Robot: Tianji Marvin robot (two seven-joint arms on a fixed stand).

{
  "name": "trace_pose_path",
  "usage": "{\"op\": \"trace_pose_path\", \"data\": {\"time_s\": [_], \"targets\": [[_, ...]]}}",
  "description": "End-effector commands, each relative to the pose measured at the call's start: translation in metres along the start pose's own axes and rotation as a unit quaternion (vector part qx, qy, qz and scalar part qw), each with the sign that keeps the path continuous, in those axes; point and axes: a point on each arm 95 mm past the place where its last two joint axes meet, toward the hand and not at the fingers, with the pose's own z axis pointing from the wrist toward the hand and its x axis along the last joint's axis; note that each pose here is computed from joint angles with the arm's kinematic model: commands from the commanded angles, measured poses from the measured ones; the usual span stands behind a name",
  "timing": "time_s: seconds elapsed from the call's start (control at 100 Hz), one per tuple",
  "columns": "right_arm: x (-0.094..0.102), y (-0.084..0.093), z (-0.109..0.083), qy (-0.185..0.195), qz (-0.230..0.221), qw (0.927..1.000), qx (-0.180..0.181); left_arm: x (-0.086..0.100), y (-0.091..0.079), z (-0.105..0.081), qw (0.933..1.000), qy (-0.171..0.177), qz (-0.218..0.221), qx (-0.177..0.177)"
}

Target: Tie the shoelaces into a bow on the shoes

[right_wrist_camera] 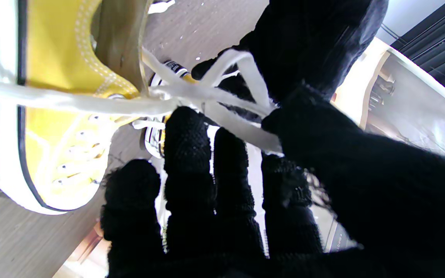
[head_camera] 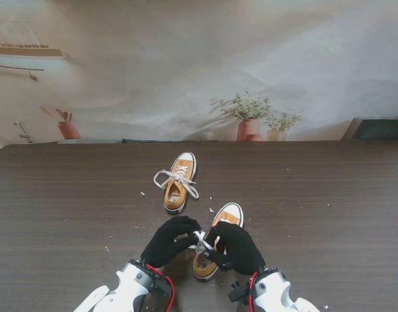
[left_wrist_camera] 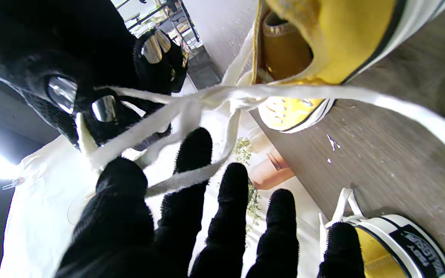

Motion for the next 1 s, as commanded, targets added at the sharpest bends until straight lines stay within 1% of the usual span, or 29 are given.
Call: {"op": "trace_pose_path", "data": {"time_s": [0.0, 0.12, 0.22, 0.45, 0.58, 0.63, 0.71, 0.75, 0.79, 0.84, 0.94, 0.99], "targets": [[0.0, -0.001, -0.002, -0.002, 0.001, 1.0, 0.006, 0.003, 0.0, -0.002, 1.0, -0.001, 0.0, 0.0], [0.0, -0.001, -0.002, -0.002, 0.001, 1.0, 0.005, 0.002, -0.001, -0.005, 0.9999, -0.007, 0.006, 0.01], [0.0, -0.001, -0.002, -0.002, 0.001, 1.0, 0.004, 0.002, 0.001, -0.009, 0.9997, -0.013, 0.003, 0.021], [0.0, 0.0, -0.002, -0.002, 0.002, 1.0, 0.004, -0.003, 0.002, -0.022, 0.9994, -0.014, 0.011, 0.028], [0.0, 0.0, -0.001, -0.002, 0.002, 1.0, 0.004, -0.007, 0.003, -0.028, 0.9991, -0.001, 0.019, 0.037], [0.0, 0.0, -0.001, -0.002, 0.002, 1.0, 0.003, -0.008, 0.003, -0.029, 0.9988, 0.01, 0.017, 0.045], [0.0, 0.0, -0.001, -0.002, 0.002, 1.0, 0.003, -0.01, 0.003, -0.03, 0.997, 0.021, 0.019, 0.071], [0.0, 0.0, -0.001, -0.002, 0.002, 1.0, 0.002, -0.01, 0.004, -0.03, 0.9961, 0.03, 0.012, 0.082], [0.0, 0.0, -0.001, -0.002, 0.002, 1.0, 0.003, -0.01, 0.005, -0.031, 0.9954, 0.031, 0.005, 0.091], [0.0, -0.001, -0.001, -0.002, 0.002, 1.0, 0.003, -0.01, 0.006, -0.031, 0.9942, 0.036, 0.007, 0.101], [0.0, -0.002, -0.001, -0.002, 0.002, 1.0, 0.004, -0.011, 0.006, -0.031, 0.9942, 0.039, 0.02, 0.098], [0.0, -0.002, -0.001, -0.002, 0.002, 1.0, 0.004, -0.011, 0.006, -0.032, 0.9949, 0.038, 0.024, 0.09]]}}
